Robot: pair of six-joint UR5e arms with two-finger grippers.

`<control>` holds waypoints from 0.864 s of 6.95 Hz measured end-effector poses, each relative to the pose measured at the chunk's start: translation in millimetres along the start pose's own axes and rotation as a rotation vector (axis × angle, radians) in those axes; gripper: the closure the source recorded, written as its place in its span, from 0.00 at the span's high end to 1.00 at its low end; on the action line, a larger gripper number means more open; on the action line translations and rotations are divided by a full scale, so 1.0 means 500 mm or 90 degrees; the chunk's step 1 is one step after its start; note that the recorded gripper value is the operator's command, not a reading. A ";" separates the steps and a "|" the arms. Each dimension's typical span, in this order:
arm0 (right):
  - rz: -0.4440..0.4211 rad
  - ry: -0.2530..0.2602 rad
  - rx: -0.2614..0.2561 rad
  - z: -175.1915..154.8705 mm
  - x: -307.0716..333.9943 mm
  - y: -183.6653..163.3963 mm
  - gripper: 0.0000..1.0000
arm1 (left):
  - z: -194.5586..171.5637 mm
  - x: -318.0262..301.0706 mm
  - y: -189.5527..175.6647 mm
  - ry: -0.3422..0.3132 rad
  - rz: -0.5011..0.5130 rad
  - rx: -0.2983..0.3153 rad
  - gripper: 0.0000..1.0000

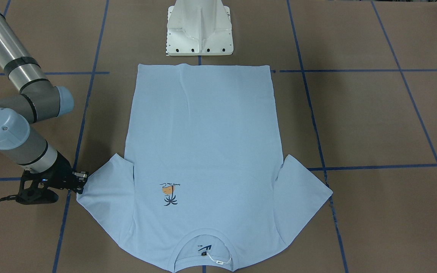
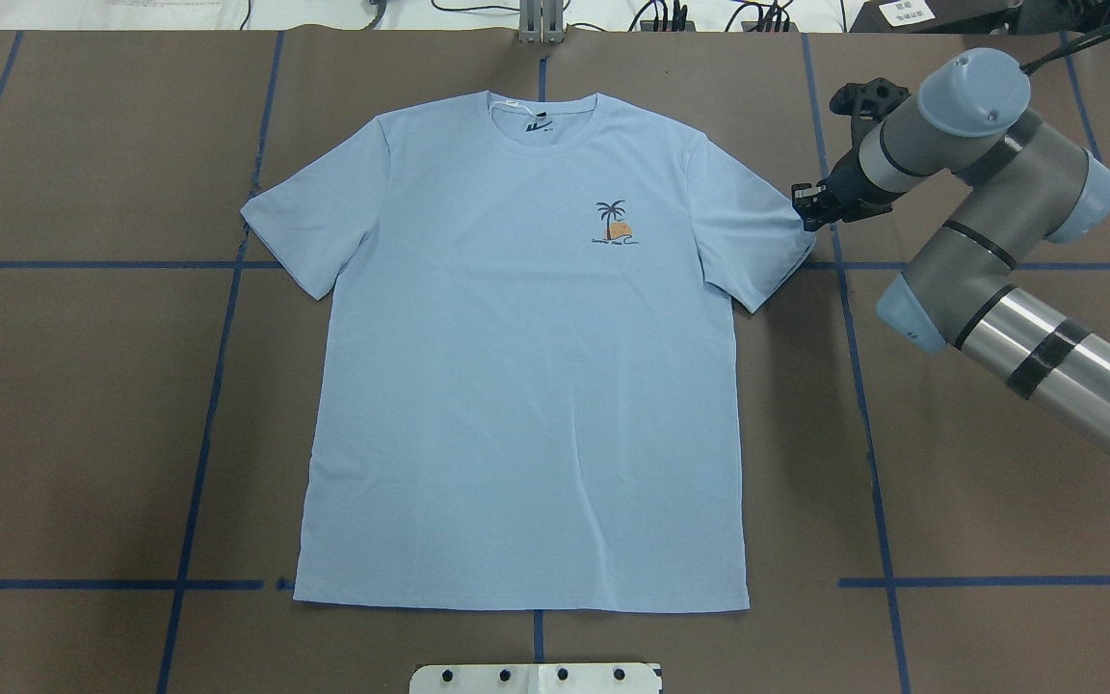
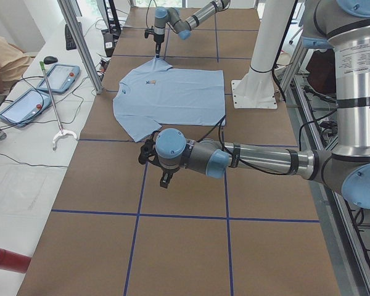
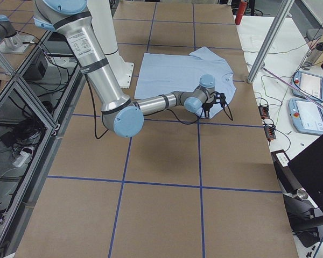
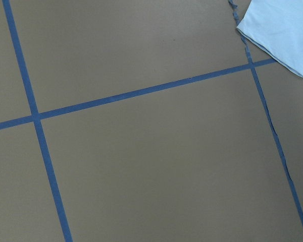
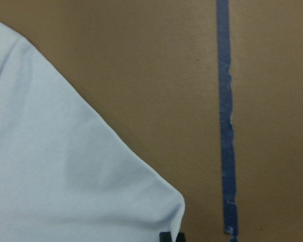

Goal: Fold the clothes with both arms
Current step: 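Fold the grasped sleeve inward over the shirt chest with the right gripper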

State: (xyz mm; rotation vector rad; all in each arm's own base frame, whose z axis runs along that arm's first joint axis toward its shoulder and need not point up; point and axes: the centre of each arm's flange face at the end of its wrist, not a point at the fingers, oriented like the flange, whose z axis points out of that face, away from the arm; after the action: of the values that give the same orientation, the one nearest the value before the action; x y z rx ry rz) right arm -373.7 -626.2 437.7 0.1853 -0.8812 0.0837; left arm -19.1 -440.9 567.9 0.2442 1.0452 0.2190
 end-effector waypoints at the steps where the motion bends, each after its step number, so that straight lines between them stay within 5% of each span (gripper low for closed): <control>1: 0.010 -0.020 0.006 -0.015 -0.065 -0.003 0.00 | -0.001 0.002 0.000 0.000 0.001 0.000 1.00; 5: 0.074 -0.029 0.031 0.046 -0.369 -0.009 0.01 | -0.007 0.010 -0.001 0.000 0.005 0.004 1.00; 6: 0.070 -0.028 0.037 0.056 -0.418 -0.002 0.99 | -0.007 0.010 -0.002 0.000 0.006 0.005 1.00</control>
State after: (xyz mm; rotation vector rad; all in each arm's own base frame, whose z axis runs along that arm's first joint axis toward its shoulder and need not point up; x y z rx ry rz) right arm -527.4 -632.1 293.5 0.1937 -0.9328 0.2085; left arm -19.8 -439.7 561.6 0.2557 1.0448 0.2232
